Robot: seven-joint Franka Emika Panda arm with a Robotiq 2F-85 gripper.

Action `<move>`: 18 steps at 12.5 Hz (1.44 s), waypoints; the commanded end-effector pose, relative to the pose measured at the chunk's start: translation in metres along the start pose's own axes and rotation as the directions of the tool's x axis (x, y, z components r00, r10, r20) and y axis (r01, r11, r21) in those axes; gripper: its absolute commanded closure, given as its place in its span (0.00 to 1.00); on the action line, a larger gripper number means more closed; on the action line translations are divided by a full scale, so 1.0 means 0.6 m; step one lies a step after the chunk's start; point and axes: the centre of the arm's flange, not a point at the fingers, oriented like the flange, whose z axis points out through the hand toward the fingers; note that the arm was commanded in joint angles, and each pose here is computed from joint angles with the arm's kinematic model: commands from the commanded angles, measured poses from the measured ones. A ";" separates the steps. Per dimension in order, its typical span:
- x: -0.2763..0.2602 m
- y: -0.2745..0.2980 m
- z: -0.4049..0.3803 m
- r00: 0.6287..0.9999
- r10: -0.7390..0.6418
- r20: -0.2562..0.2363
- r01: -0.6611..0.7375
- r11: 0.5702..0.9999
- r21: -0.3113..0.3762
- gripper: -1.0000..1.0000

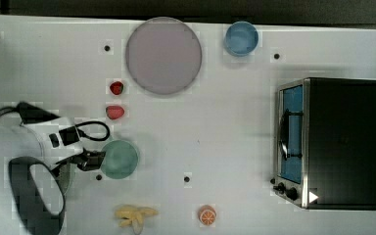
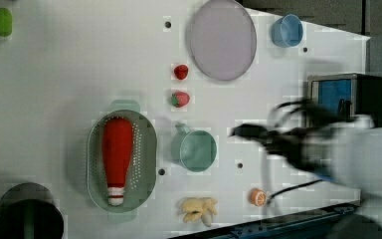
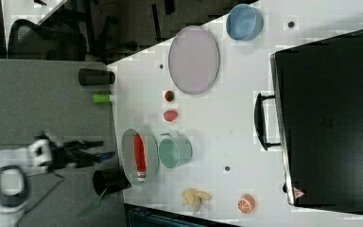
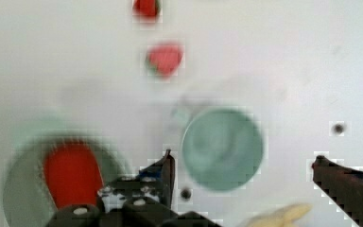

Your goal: Pick Ketchup from the table and place it in strainer.

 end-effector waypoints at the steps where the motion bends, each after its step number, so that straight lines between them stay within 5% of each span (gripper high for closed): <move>1: 0.145 0.156 -0.085 0.976 0.217 0.012 -0.217 0.976 0.023 0.00; 4: 0.219 0.296 -0.144 0.922 0.387 -0.008 -0.386 0.920 0.065 0.00; 8: 0.272 0.437 -0.146 0.849 0.527 0.031 -0.528 0.847 0.069 0.00; 18: 0.249 0.405 -0.128 0.872 0.478 0.104 -0.482 0.876 0.014 0.00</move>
